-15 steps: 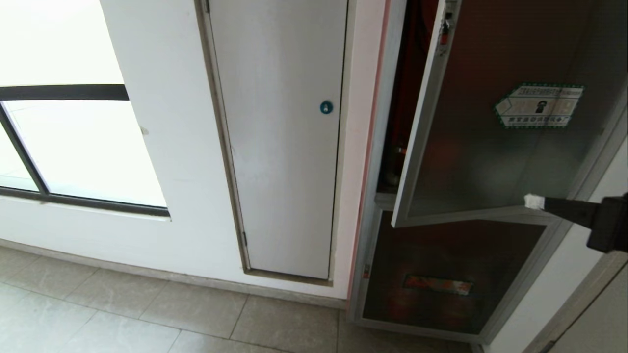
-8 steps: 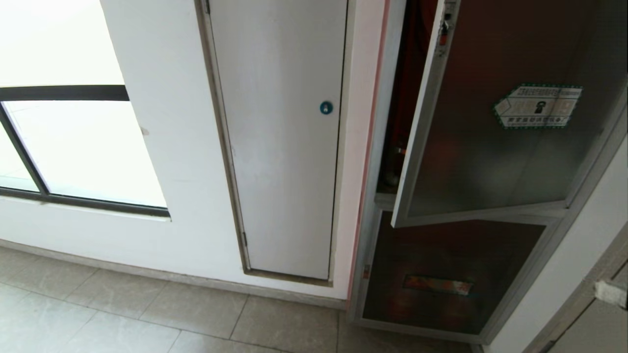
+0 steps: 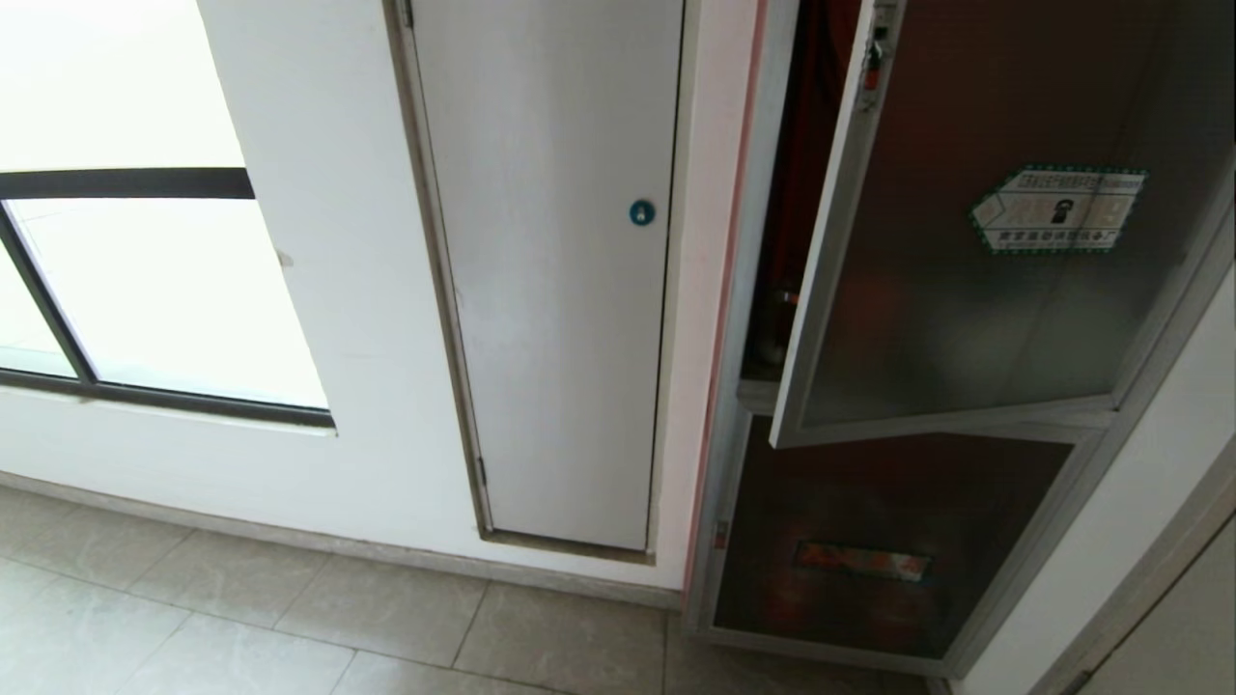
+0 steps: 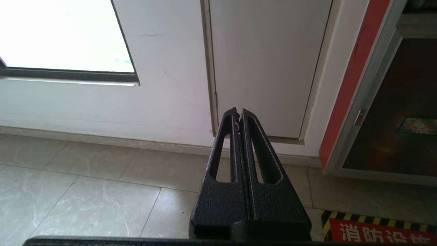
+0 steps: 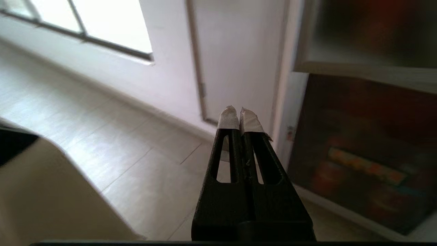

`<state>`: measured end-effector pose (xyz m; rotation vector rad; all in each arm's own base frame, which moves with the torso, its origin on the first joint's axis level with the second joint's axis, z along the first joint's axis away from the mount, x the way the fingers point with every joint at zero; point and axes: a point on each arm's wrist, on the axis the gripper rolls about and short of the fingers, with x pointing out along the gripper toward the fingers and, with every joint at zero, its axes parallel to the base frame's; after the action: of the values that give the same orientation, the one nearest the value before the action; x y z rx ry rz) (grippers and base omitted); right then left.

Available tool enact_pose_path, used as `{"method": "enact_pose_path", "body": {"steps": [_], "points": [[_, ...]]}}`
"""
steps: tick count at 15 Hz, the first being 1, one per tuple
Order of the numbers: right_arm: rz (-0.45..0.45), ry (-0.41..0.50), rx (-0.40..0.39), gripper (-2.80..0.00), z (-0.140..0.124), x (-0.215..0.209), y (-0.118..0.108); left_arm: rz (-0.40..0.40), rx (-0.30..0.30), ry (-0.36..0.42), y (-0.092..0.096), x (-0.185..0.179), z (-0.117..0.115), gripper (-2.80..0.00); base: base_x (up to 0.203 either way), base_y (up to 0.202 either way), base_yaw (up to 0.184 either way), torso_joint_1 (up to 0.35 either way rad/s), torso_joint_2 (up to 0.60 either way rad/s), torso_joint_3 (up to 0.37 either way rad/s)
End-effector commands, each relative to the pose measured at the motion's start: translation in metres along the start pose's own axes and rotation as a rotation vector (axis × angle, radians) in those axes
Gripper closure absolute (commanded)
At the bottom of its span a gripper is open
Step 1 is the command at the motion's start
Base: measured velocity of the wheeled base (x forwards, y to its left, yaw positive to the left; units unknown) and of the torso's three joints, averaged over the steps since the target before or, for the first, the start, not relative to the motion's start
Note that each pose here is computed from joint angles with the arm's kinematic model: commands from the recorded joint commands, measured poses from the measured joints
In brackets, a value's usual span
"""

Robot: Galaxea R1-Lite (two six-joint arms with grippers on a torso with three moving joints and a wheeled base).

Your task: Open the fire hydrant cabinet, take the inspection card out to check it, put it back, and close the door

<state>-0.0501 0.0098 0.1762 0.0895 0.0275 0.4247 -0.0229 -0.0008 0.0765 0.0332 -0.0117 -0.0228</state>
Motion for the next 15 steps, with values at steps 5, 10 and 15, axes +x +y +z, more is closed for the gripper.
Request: {"method": "enact_pose_path", "body": {"steps": [5,10,15], "points": [[-0.349,-0.097,-0.066,0.00,-0.057,0.004,-0.015,0.000,0.001,0.007,0.000,0.001,-0.002,0.00,0.000,0.000,0.000,0.000,0.00,0.000],[-0.411,-0.083,-0.096,0.00,-0.085,0.018,-0.026,0.000,0.001,0.007,0.000,0.001,-0.002,0.00,0.000,0.000,0.000,0.000,0.00,0.000],[-0.420,-0.054,-0.092,0.00,-0.096,0.022,-0.029,0.000,0.001,0.007,0.000,0.001,-0.002,0.00,0.000,0.000,0.000,0.000,0.00,0.000]]}}
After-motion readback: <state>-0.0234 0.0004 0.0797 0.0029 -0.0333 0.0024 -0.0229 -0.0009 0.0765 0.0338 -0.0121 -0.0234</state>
